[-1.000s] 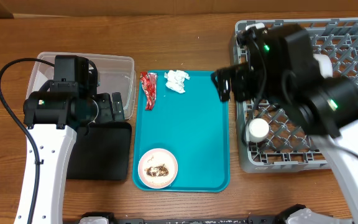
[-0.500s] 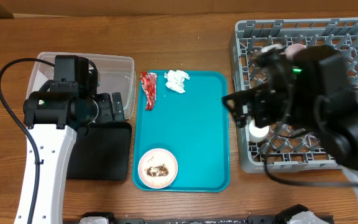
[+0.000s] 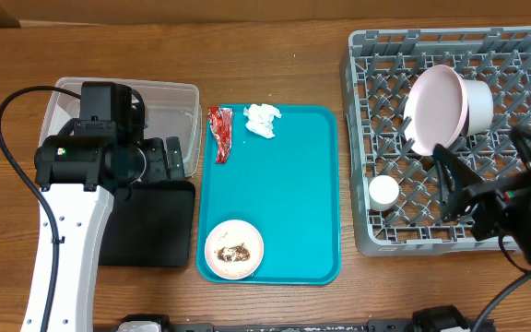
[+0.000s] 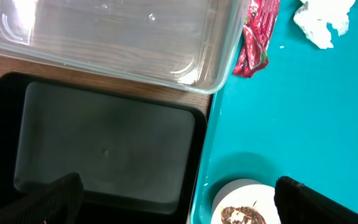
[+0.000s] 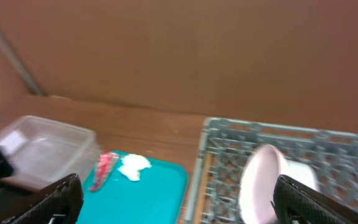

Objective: Sort waste into correct bins and load items into the dishwasher

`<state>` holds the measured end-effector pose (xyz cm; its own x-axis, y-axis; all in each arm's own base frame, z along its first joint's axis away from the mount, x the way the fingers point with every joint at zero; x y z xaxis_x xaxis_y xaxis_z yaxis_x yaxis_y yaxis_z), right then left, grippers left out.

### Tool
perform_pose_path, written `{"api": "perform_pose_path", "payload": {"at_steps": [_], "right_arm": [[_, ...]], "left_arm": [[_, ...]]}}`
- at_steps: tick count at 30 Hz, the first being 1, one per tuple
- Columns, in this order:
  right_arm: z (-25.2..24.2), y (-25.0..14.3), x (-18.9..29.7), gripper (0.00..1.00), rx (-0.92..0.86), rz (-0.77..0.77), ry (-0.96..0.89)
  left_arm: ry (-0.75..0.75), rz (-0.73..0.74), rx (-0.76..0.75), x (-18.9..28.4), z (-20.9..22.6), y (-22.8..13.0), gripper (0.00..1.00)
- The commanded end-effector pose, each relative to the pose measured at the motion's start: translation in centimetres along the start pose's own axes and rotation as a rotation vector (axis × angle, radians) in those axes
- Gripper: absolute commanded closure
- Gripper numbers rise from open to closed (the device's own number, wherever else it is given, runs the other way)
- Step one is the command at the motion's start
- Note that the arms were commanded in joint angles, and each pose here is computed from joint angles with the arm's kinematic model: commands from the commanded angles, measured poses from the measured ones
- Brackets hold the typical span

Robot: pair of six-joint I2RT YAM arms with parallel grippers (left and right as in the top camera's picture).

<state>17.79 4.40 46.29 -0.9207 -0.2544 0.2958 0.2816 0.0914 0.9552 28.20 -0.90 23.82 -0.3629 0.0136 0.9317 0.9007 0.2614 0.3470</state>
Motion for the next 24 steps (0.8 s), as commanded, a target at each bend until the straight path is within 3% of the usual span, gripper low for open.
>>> {"api": "perform_pose_path", "payload": {"at_steps": [1, 24], "right_arm": [[-1.4, -2.9, -1.0, 0.00, 0.009, 0.041, -0.081], [-5.1, -20.5, -6.2, 0.00, -0.023, -0.118, -0.289]], "left_arm": [[0.013, -0.008, -0.012, 0.1, 0.2, 0.4, 0.00], [0.013, -0.008, -0.012, 0.1, 0.2, 0.4, 0.00]]}}
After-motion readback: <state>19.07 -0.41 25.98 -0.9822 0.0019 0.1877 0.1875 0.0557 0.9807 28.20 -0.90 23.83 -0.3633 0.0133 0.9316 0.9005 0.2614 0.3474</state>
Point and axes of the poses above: each gripper's point midway between its finger pads, its own x axis back along the fingers, its own z axis along the line the jaws close on, y = z × x, the point moved 3 cm from there along x, back along the fingers, and after that the axes turned 5 degrees about x, right-handed, at the moved point
